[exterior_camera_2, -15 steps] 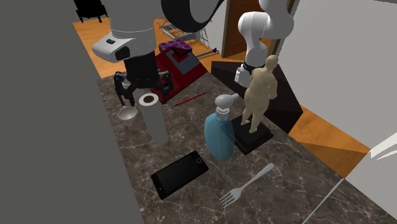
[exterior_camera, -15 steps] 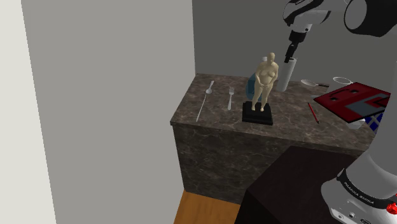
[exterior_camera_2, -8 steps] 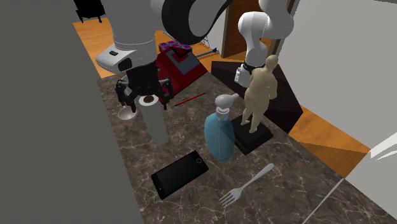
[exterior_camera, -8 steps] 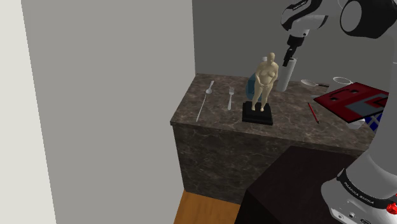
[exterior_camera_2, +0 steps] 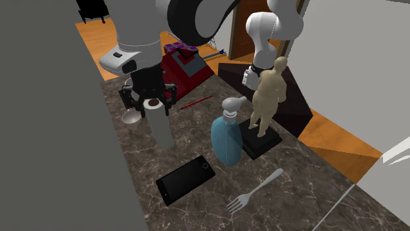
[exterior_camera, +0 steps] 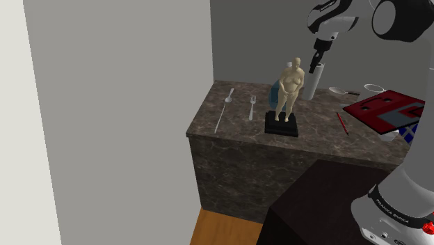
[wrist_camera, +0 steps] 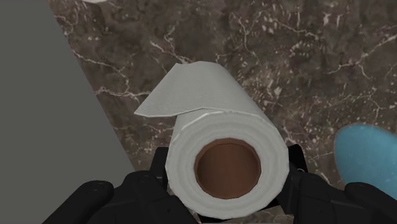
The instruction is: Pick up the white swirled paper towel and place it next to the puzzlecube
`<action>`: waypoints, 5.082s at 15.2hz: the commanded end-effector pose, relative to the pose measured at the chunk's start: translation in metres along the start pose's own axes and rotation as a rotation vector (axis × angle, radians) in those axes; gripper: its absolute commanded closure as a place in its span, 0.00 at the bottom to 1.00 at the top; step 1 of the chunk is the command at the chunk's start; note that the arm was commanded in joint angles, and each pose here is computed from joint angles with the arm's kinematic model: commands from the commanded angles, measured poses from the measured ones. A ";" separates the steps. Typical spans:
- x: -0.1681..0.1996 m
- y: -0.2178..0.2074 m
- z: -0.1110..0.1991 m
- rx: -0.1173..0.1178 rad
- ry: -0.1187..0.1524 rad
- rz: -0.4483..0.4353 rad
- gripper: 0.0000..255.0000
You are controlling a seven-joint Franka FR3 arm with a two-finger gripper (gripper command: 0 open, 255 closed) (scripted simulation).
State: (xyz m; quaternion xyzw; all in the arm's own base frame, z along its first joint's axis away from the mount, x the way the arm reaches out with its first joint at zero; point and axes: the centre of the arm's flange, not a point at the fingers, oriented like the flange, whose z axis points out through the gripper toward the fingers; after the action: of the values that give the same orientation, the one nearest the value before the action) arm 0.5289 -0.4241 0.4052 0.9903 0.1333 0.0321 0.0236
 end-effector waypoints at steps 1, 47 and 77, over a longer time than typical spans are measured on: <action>-0.001 0.000 0.001 0.000 -0.001 0.001 1.00; 0.012 0.012 -0.215 0.000 -0.001 0.001 1.00; -0.362 0.040 -0.293 0.000 -0.001 0.001 1.00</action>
State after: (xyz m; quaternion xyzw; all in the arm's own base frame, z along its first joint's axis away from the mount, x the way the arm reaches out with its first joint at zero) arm 0.1842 -0.5433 0.6761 0.9905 0.1320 0.0315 0.0239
